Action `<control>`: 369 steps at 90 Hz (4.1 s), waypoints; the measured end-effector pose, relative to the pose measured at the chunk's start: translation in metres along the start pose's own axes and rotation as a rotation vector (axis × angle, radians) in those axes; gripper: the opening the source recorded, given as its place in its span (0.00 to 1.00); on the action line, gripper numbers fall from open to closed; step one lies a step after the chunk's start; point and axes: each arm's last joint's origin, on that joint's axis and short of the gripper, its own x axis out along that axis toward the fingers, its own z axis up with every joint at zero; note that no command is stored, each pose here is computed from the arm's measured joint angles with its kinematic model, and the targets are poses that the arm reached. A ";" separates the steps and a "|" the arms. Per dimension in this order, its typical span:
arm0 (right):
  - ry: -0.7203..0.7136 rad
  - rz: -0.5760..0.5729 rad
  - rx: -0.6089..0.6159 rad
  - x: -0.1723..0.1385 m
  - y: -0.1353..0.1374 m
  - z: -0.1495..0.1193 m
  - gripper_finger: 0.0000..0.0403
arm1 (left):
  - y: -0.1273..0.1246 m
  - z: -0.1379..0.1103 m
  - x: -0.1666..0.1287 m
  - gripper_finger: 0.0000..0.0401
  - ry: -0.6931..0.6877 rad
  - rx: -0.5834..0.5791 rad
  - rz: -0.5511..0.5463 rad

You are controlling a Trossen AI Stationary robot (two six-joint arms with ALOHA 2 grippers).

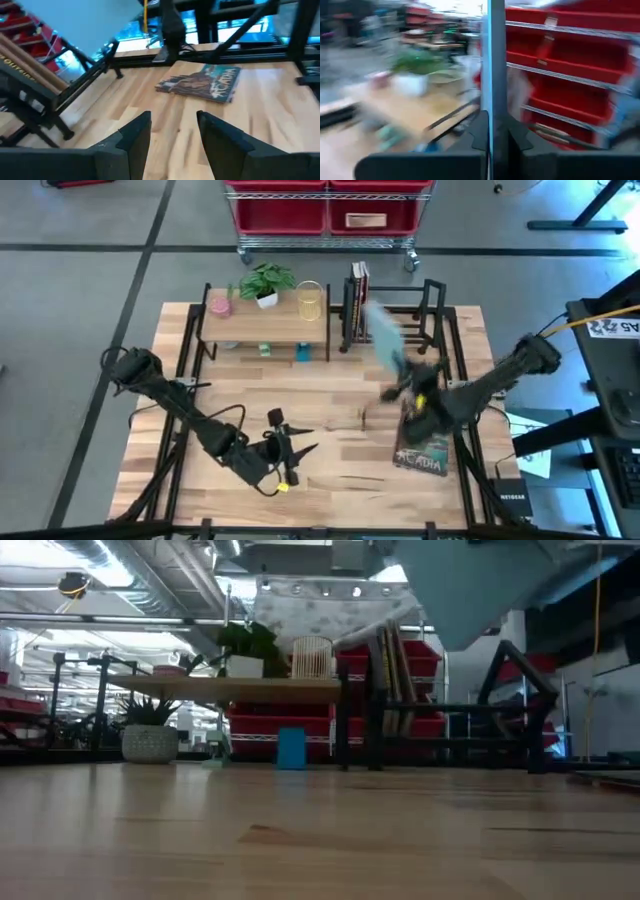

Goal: Stock shelves
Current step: Put the light blue book on the bookshelf

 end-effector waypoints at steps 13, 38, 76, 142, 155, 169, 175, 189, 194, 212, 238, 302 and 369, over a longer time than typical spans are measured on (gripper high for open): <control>0.000 -0.159 0.111 0.027 -0.040 0.025 0.00 | 0.001 -0.003 0.001 0.38 0.023 0.011 0.006; 0.352 -0.007 0.056 0.066 -0.042 0.044 0.00 | 0.007 -0.004 0.008 0.38 0.034 0.005 0.032; 0.262 -0.147 0.223 0.153 -0.060 0.025 0.00 | 0.007 -0.008 0.007 0.38 0.064 -0.017 0.029; 0.241 -0.167 0.369 0.214 -0.054 -0.066 0.01 | 0.009 -0.010 0.008 0.38 0.084 -0.026 0.040; 0.259 -0.153 0.360 0.214 -0.053 -0.068 0.06 | 0.009 -0.010 0.008 0.38 0.084 -0.026 0.040; 0.284 -0.106 0.341 0.215 -0.052 -0.069 0.08 | 0.009 -0.010 0.008 0.38 0.084 -0.026 0.040; 0.284 -0.104 0.341 0.214 -0.052 -0.069 0.09 | 0.009 -0.010 0.008 0.38 0.084 -0.027 0.040; 0.295 -0.075 0.347 0.214 -0.051 -0.069 0.09 | 0.009 -0.010 0.008 0.38 0.084 -0.026 0.040; 0.295 -0.068 0.349 0.213 -0.051 -0.068 0.09 | 0.009 -0.010 0.008 0.38 0.084 -0.027 0.040; 0.298 0.016 0.382 0.209 -0.052 -0.060 0.09 | 0.009 -0.010 0.008 0.38 0.084 -0.027 0.040; 0.307 0.081 0.399 0.207 -0.052 -0.055 0.09 | 0.009 -0.010 0.008 0.38 0.084 -0.031 0.040; 0.323 0.041 0.351 0.206 -0.053 -0.059 0.14 | 0.009 -0.010 0.008 0.38 0.084 -0.031 0.040; 0.390 0.241 0.270 0.206 -0.046 -0.030 0.55 | 0.009 -0.010 0.008 0.38 0.084 -0.038 0.039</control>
